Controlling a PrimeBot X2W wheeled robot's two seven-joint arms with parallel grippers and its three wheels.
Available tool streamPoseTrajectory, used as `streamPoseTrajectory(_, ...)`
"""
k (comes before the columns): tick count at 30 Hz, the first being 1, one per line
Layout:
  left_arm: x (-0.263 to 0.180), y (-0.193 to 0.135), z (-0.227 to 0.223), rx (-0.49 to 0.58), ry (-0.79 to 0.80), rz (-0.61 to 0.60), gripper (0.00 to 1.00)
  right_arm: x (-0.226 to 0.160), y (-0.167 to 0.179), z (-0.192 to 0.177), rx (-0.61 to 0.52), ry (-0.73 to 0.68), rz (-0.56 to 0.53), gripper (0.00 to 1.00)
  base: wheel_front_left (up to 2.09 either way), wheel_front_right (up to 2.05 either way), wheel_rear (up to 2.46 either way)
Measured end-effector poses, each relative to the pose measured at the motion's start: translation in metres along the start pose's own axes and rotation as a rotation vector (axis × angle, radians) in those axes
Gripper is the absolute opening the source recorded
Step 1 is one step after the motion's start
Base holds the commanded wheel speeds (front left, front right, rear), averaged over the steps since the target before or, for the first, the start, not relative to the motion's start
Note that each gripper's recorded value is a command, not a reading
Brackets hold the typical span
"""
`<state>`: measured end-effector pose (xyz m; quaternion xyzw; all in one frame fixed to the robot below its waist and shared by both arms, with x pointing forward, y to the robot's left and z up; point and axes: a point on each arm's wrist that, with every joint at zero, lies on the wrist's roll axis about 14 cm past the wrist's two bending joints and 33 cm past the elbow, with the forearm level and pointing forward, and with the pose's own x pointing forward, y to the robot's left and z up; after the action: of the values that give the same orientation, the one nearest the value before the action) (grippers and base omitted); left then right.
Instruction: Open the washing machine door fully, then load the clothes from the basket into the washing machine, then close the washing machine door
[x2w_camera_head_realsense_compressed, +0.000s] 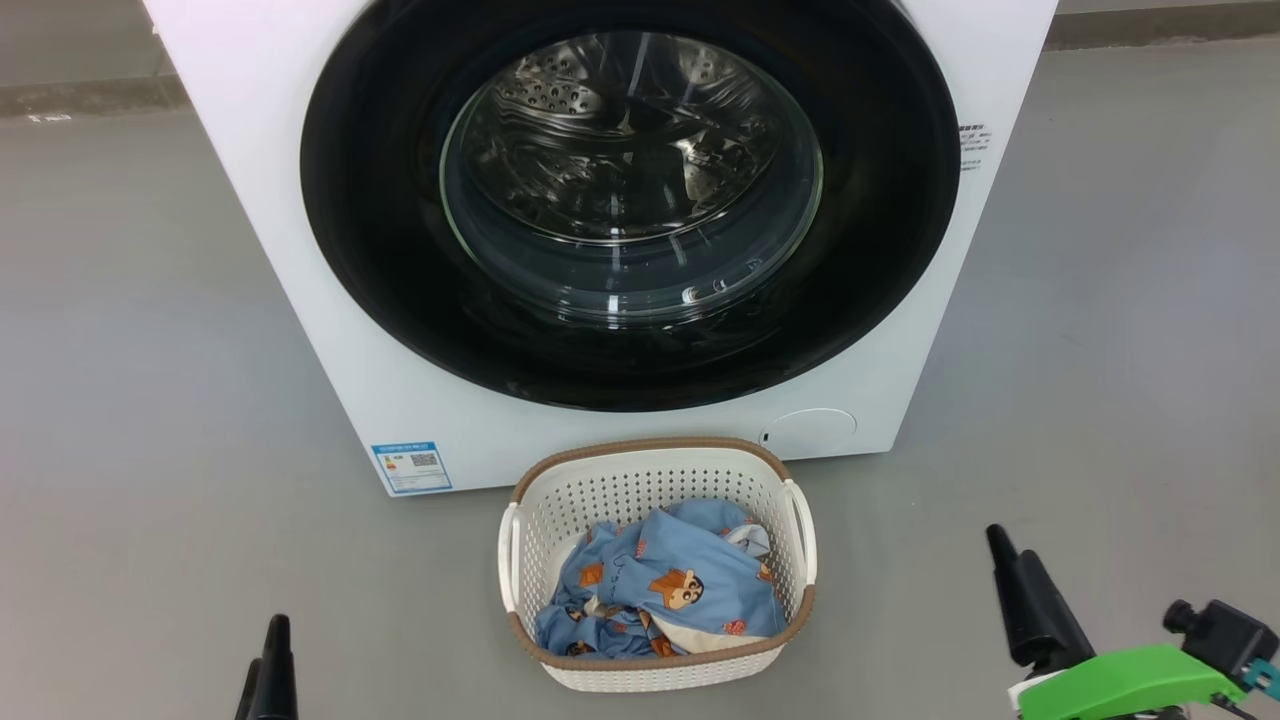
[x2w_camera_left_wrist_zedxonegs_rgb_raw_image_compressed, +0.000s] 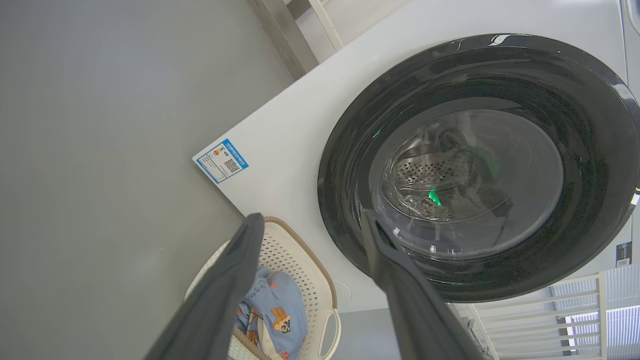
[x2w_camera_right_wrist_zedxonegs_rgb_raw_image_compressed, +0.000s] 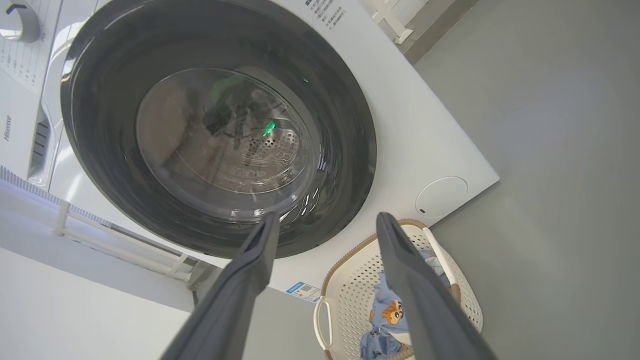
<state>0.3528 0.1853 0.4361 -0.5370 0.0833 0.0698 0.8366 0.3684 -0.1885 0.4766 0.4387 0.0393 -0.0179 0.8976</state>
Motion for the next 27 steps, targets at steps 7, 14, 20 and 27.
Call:
streamPoseTrajectory(7,0.002,-0.001,0.005,0.14,-0.011,-0.005,1.0,0.0,0.004,-0.004,-0.12,0.012,0.019,1.0,0.0,0.0,0.0)
streamPoseTrajectory(14,0.001,-0.002,0.006,0.263,-0.021,-0.014,1.0,-0.001,0.002,-0.003,-0.219,0.012,0.022,1.0,0.0,0.0,0.0)
streamPoseTrajectory(20,0.001,-0.003,0.01,0.356,-0.026,-0.023,1.0,-0.002,0.004,-0.006,-0.313,0.019,0.038,1.0,0.0,0.0,0.0)
streamPoseTrajectory(27,-0.001,-0.003,0.012,0.442,-0.035,-0.032,1.0,-0.003,0.008,-0.005,-0.403,0.012,0.061,1.0,0.0,0.0,0.0)
